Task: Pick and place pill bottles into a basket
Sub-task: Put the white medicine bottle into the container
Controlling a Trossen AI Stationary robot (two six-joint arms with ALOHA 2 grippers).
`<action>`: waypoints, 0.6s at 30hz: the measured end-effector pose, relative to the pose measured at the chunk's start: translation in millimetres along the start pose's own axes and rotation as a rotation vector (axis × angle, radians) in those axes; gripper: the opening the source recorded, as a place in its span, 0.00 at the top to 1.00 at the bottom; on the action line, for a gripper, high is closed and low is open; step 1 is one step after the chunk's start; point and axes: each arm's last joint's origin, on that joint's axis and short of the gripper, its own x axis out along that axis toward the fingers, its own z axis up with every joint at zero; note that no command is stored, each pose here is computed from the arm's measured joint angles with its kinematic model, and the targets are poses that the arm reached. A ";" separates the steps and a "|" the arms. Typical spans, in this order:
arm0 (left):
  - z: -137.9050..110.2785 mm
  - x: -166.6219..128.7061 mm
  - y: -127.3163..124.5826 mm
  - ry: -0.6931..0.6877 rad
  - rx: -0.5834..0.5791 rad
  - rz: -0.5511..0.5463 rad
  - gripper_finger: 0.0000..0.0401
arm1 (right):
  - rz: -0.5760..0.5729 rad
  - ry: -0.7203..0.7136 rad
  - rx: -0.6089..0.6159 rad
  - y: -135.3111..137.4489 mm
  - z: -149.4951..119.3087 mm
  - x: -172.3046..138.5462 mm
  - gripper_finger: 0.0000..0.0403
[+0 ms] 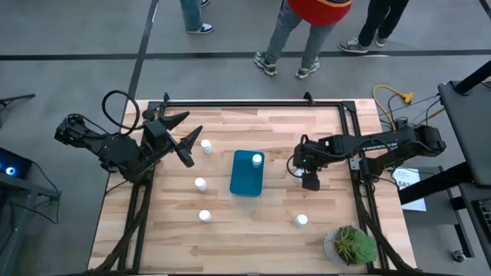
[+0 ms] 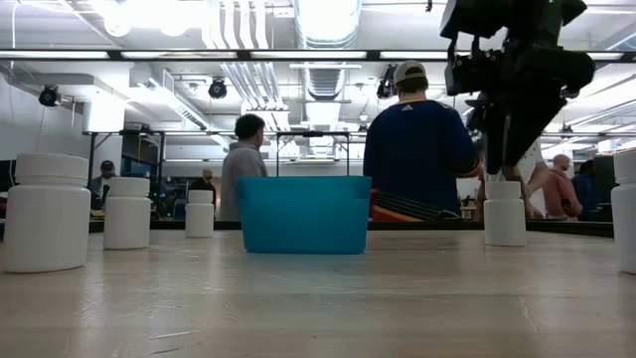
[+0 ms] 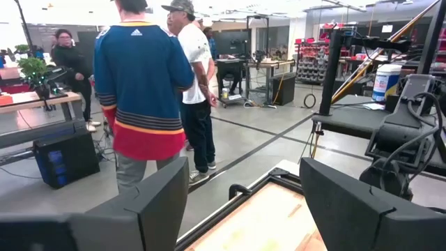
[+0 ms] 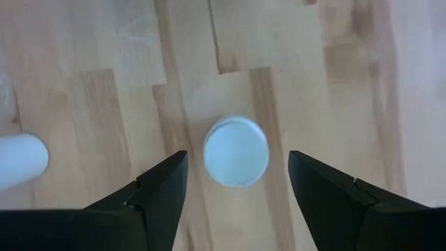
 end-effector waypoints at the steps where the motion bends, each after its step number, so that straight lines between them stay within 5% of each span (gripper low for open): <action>1: 0.0 0.0 0.0 0.000 0.000 0.000 0.36 | 0.002 0.005 -0.001 0.0 -1.3 1.5 0.41; 18: 0.7 0.0 0.0 -0.003 -0.010 0.000 0.36 | 0.035 0.054 -0.003 2.5 6.7 27.0 0.41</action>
